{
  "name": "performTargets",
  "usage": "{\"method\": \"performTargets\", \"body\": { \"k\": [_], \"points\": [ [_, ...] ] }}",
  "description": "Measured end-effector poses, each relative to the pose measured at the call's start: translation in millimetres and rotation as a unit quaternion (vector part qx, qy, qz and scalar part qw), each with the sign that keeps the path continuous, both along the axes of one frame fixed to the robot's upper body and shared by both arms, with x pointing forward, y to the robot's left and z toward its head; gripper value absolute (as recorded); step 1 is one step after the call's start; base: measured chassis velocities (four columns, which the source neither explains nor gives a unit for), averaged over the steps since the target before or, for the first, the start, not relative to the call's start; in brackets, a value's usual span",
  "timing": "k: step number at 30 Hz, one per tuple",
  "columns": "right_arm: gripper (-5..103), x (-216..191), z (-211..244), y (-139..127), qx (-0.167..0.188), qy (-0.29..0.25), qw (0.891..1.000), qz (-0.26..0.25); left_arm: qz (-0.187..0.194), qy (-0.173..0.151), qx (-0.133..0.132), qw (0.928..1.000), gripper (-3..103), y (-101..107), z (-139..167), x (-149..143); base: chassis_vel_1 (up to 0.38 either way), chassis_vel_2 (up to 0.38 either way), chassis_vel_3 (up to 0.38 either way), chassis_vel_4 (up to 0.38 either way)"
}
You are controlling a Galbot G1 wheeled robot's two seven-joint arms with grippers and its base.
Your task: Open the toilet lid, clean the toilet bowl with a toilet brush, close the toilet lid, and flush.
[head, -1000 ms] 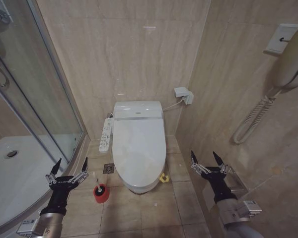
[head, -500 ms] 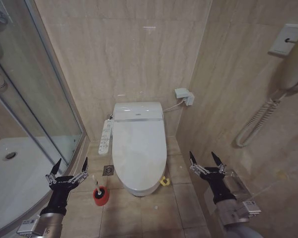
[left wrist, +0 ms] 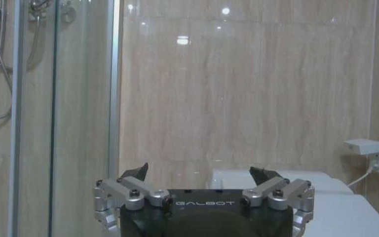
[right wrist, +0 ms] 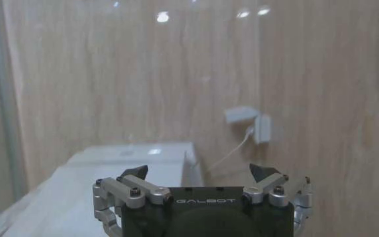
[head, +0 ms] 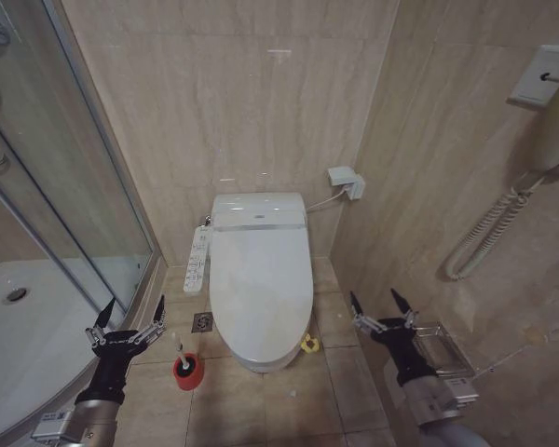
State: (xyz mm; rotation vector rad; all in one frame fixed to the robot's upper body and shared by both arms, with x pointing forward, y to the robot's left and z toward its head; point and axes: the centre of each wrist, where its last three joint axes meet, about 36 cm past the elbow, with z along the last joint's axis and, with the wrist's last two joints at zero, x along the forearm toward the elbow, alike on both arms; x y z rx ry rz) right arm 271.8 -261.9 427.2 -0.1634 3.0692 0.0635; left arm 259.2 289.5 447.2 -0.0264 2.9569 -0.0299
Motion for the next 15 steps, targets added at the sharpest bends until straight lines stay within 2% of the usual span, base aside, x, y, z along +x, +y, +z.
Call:
{"method": "performTargets", "body": {
  "k": [9,15],
  "points": [
    [100,11,-43,8,-0.011,0.057,0.998,0.03,0.0,0.0,0.0,1.0,100,0,0,0,0.0,0.0,0.0,0.0],
    [100,21,-66,4,-0.02,0.073,0.996,0.039,0.0,0.0,0.0,1.0,100,0,0,0,0.0,0.0,0.0,0.0]
  ]
}}
